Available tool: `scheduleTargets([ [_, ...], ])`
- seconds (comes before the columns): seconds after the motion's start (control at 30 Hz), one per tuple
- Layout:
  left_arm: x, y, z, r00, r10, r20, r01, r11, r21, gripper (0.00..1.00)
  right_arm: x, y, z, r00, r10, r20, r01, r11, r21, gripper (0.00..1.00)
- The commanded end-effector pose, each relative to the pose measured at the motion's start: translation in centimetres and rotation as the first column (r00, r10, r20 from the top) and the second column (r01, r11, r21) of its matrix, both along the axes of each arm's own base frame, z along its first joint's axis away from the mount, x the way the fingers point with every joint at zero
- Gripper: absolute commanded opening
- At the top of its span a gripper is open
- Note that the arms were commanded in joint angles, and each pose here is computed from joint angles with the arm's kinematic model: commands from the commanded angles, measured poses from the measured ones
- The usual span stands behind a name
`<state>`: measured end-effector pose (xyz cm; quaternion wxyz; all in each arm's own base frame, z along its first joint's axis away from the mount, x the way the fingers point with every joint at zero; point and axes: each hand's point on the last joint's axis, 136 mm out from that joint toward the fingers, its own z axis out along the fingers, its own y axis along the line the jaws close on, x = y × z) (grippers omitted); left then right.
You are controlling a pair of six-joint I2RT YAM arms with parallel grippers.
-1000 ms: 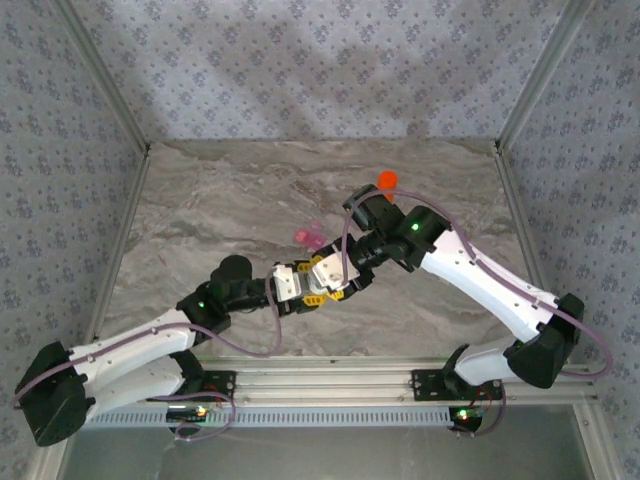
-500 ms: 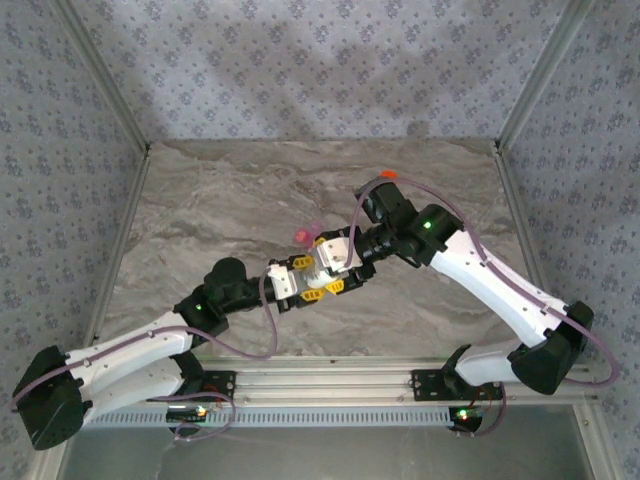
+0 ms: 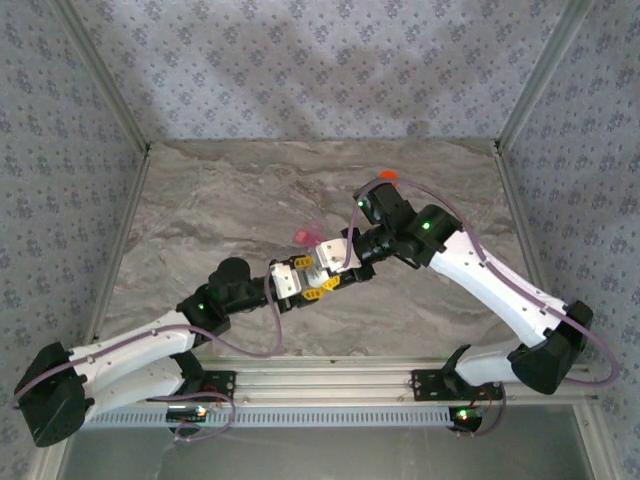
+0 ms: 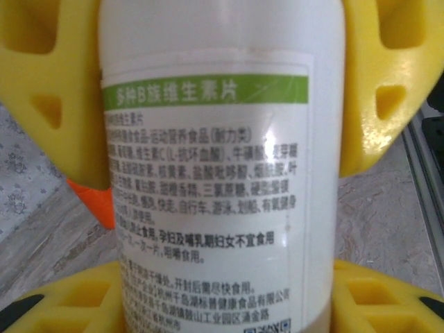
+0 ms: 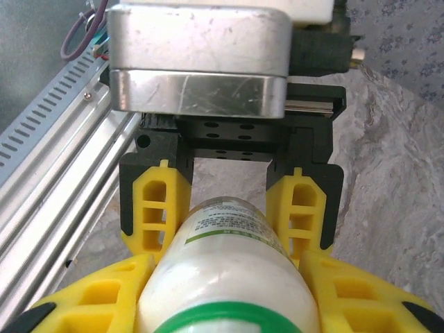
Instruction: Sort the pills into containers
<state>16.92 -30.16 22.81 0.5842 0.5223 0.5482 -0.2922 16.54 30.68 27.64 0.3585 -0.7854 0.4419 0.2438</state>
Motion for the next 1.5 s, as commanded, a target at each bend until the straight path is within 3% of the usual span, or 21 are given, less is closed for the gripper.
scheduleTargets([
  [0.0,-0.8,-0.4,0.9,0.999,-0.043,0.029,0.043,0.999,-0.026,0.68,-0.7,0.1,0.2,0.998,0.018,-0.066,-0.016,1.0,0.02,0.25],
  [0.03,-1.0,-0.3,1.0,0.998,-0.052,0.035,0.054,0.998,-0.03,0.8,-0.8,0.0,0.4,0.997,0.02,-0.077,-0.018,0.999,0.036,0.24],
  [0.07,-1.4,-0.3,1.1,0.997,-0.067,0.044,0.069,0.997,-0.036,0.86,-0.9,0.0,0.7,0.996,0.024,-0.087,-0.02,0.998,0.055,0.24],
  [0.17,-2.0,0.1,1.6,0.993,-0.087,0.075,0.092,0.993,-0.073,0.9,-1.0,0.0,1.8,0.995,0.023,-0.102,-0.008,0.99,0.144,0.24],
  [0.3,-2.2,0.2,2.2,0.993,-0.088,0.082,0.096,0.99,-0.102,0.86,-0.7,0.0,3.6,0.997,0.017,-0.073,0.004,0.961,0.276,0.24],
  [0.4,-2.2,0.3,2.8,0.993,-0.081,0.089,0.093,0.987,-0.131,0.79,-0.8,0.0,3.9,0.997,0.024,-0.078,0.0,0.954,0.3,0.24],
  [1.33,-1.7,-0.6,3.1,0.995,-0.089,0.053,0.096,0.987,-0.131,0.71,0.4,1.8,1.3,0.993,-0.001,-0.122,0.029,0.974,0.225,0.26],
  [1.47,-1.7,-0.6,3.1,0.995,-0.088,0.053,0.094,0.987,-0.128,0.6,0.4,1.9,1.1,0.993,-0.004,-0.118,0.03,0.976,0.217,0.26],
])
